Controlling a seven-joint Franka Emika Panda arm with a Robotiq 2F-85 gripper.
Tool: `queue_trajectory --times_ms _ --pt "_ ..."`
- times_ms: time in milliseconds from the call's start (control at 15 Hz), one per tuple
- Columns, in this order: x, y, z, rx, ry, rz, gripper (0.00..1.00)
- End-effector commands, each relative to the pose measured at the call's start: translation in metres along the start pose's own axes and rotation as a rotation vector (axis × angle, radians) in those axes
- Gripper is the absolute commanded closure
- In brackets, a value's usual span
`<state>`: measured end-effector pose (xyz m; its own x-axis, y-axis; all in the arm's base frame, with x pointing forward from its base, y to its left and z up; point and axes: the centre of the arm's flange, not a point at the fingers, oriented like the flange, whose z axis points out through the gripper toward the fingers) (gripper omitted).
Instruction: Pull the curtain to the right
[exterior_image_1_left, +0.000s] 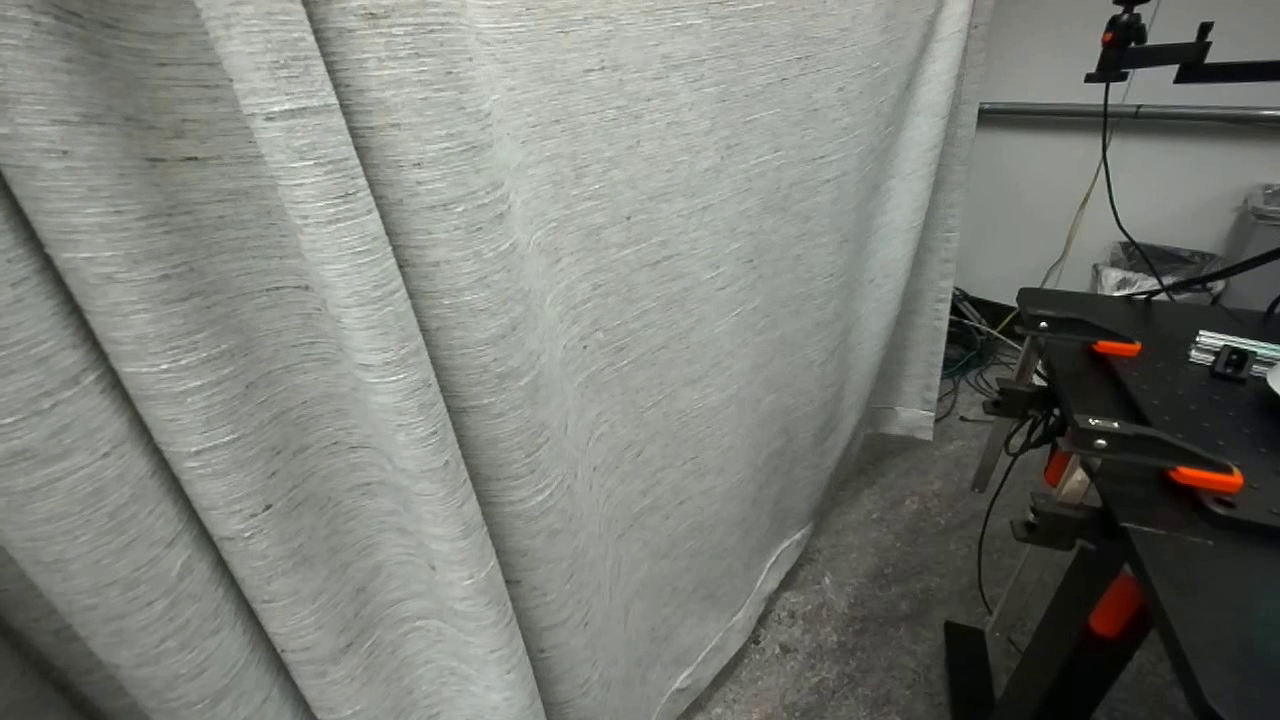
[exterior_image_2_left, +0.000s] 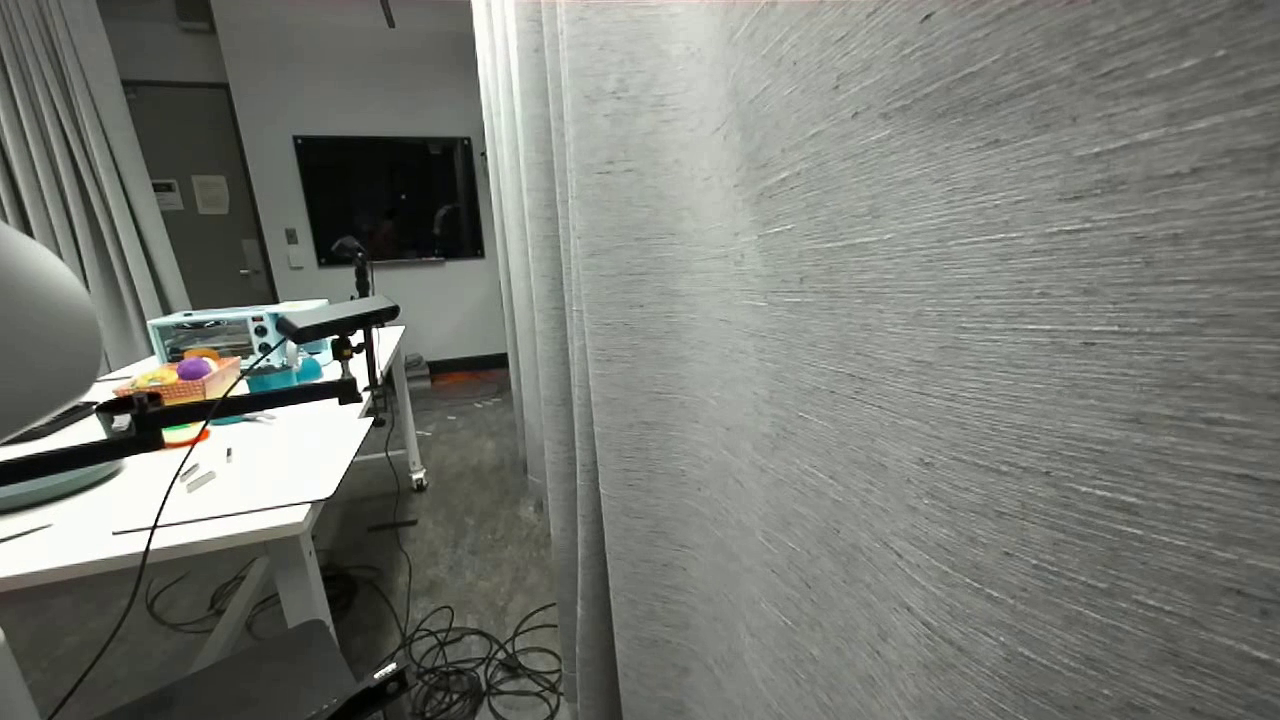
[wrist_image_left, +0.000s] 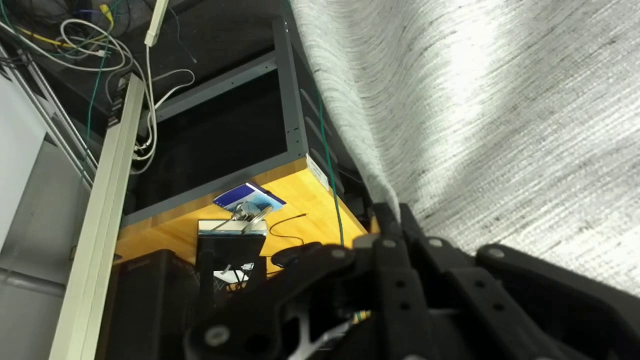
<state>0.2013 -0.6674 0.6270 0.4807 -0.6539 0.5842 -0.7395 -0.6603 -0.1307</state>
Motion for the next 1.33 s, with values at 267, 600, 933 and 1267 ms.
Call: queue_trajectory --times_ms 267,600,933,1267 --pt "0.029 0.056 0.047 -0.033 -0.045 0.132 0.99" --pt "0.021 0.074 0.058 -0.069 -0.065 0.202 0.99" --pt "0.017 0.091 0.060 -0.078 -0.085 0.269 0.99" --pt "-0.005 0.133 0.054 -0.087 -0.116 0.353 0.99"
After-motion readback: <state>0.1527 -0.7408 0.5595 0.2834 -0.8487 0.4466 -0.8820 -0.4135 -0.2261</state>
